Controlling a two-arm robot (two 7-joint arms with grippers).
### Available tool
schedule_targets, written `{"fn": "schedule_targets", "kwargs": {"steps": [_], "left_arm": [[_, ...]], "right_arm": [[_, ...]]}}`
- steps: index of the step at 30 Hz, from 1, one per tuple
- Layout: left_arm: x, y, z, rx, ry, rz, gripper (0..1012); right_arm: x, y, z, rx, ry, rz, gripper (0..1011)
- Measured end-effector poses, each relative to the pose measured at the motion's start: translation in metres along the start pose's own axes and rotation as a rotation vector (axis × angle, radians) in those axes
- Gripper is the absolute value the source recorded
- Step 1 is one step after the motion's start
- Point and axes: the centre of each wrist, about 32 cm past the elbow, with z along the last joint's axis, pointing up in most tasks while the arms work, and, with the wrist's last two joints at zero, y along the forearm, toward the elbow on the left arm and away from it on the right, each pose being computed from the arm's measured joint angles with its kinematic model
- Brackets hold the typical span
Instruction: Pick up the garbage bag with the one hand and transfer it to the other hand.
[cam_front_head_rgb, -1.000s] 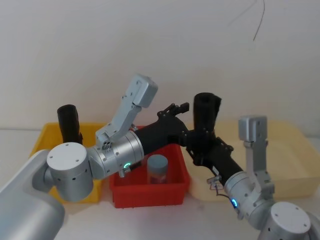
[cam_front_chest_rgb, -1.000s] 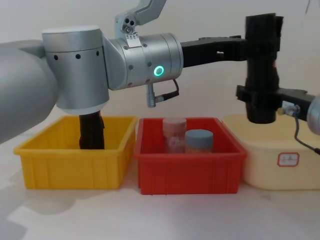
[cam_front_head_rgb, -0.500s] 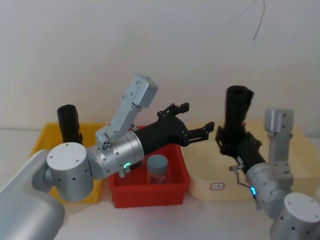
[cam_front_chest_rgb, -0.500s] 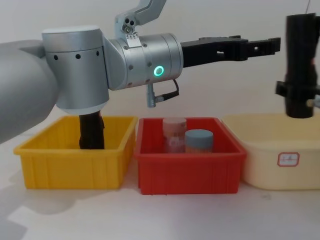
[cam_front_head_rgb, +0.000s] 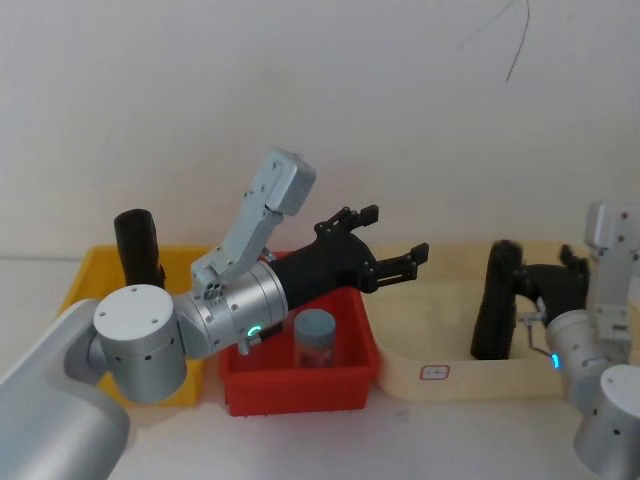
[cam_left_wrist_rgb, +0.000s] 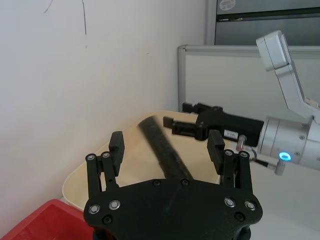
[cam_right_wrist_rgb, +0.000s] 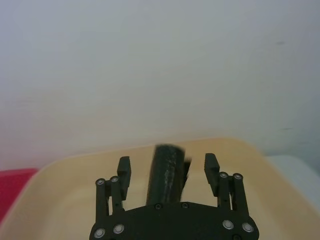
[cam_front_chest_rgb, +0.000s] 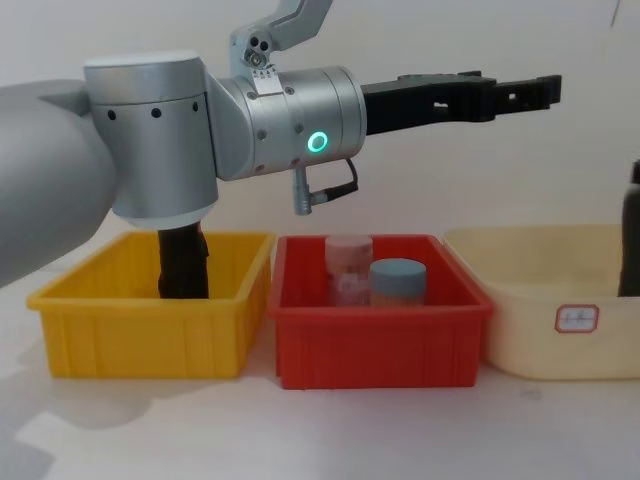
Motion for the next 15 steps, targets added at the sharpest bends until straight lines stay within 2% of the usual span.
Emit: {"fn": "schedule_targets", "kwargs": {"steps": [5,10,15], "left_arm": [[-0.0001,0.0006,-0.0004,0.000,0.000,0.001,1001],[-0.0013,0.0038,-0.0007,-0.004,0.000,0.018,1001],[-0.0030,0.0119,-0.0004,-0.012,-0.002,0.063,1001]], "right_arm": [[0.007,0.004,0.005,0.024,-0.027,-0.061,994],[0.012,0.005,0.014,0.076,-0.051,-0.097,999],[0.011,0.003,0.022,0.117,-0.063,-0.095,1000]]}}
